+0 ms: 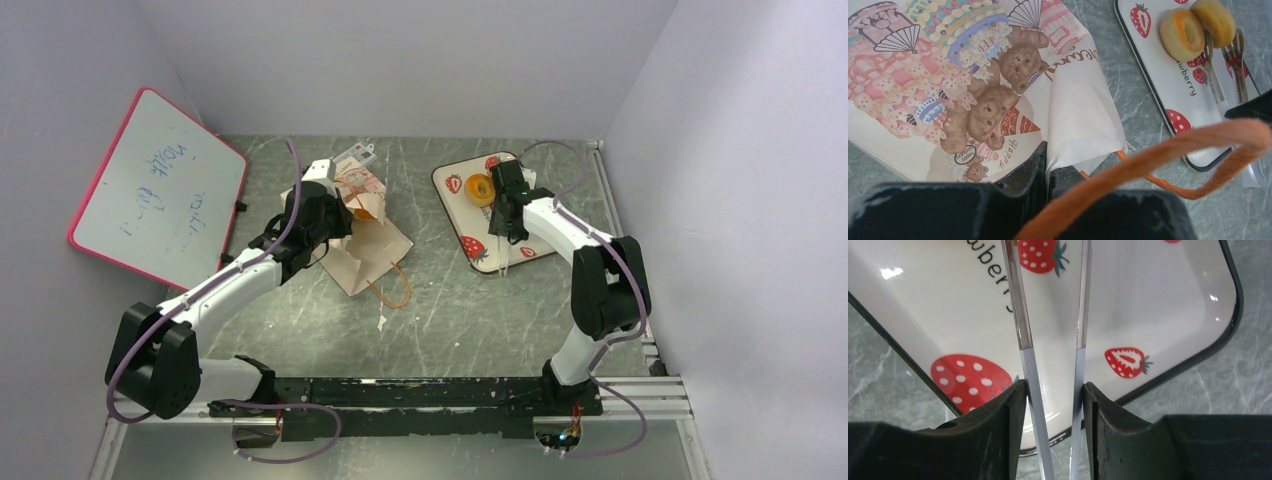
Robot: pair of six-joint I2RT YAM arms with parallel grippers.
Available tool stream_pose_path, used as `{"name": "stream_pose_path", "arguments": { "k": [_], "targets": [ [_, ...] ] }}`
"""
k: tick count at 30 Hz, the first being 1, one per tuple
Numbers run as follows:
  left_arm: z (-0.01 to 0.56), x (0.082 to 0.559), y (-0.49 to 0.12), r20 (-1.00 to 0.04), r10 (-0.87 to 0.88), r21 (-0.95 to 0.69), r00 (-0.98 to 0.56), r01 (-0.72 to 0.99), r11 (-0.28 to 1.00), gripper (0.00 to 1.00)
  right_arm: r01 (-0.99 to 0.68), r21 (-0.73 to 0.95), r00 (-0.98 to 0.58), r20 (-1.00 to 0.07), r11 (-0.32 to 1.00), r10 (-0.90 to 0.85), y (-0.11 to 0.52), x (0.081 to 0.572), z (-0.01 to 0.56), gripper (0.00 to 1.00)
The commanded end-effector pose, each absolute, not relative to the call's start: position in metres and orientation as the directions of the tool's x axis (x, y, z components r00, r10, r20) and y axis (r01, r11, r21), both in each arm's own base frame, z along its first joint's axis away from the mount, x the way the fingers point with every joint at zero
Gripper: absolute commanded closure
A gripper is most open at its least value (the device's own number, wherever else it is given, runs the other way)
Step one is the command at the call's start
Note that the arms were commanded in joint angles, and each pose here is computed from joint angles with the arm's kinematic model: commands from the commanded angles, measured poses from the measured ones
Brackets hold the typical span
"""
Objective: Take the fake bread out of the paper bag
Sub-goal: Place the fake bread in the container.
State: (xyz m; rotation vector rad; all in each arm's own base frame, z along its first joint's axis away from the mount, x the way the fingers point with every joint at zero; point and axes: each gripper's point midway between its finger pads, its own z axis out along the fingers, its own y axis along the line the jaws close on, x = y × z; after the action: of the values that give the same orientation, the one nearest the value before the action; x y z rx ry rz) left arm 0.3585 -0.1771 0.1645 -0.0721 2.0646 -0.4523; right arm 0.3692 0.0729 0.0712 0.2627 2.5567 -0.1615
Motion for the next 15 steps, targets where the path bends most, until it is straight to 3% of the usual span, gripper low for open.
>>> {"name": "stream_pose_path", "arguments": {
  "k": [1, 15],
  "targets": [
    [0.177, 0.361, -0.182, -0.825, -0.246, -0.368, -0.509, 0.153, 0.917, 0.93, 0.212, -0.043, -0.821, -0.55, 0.976, 0.154, 0.076, 0.382, 0.075, 0.55],
    [0.178, 0.348, -0.173, -0.823, -0.273, -0.385, -0.497, 0.137, 0.913, 0.93, 0.184, 0.068, -0.863, -0.467, 0.981, 0.194, 0.096, 0.314, 0.079, 0.55]
  ]
}}
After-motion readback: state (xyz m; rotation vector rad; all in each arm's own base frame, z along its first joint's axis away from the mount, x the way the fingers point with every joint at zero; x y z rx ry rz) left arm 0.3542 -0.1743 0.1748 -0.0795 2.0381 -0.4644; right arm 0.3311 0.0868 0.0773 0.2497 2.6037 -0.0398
